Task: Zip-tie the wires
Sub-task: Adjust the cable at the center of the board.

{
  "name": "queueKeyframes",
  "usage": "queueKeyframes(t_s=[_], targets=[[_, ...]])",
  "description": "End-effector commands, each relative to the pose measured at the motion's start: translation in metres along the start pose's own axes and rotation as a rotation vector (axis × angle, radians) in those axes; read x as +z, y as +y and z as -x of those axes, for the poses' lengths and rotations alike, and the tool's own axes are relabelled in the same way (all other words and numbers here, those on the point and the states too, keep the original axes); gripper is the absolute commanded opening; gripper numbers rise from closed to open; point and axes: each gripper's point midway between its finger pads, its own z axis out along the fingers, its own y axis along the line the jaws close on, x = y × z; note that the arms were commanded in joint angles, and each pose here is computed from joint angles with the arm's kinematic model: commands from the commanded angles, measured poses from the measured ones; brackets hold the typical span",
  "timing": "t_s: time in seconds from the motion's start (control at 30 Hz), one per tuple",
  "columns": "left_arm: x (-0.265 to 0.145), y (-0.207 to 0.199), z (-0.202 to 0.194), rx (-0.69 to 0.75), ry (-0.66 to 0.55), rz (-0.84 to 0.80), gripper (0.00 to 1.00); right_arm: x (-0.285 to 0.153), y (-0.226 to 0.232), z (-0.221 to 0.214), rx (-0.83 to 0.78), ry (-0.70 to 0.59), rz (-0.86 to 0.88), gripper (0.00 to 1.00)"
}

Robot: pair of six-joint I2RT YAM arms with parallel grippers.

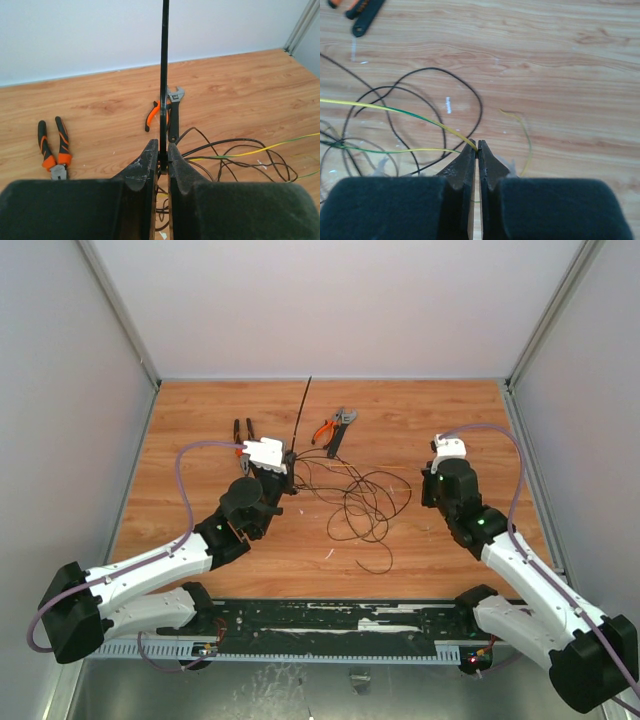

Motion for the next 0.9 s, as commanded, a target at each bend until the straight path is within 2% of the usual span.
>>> queueKeyframes(t_s=[0.0,0.27,0.5,0.87], targets=[[-0.001,0.009,0.007,-0.011,-0.029,0.031,0.00,-0.003,-0.032,0.011,0.002,-0.018,-0.178,0.00],[0.000,0.009,0.010,-0.015,-0.034,0.030,0.00,-0.004,-0.035,0.014,0.019,-0.039,-0.195,0.00],[0.000,0.009,0.010,-0.016,-0.036,0.029,0.00,0.000,-0.016,0.015,0.039,-0.054,-0.086,0.00],[0.000,0.011,0.007,-0.010,-0.029,0.034,0.00,0.001,-0.016,0.010,0.036,-0.039,-0.082,0.00]])
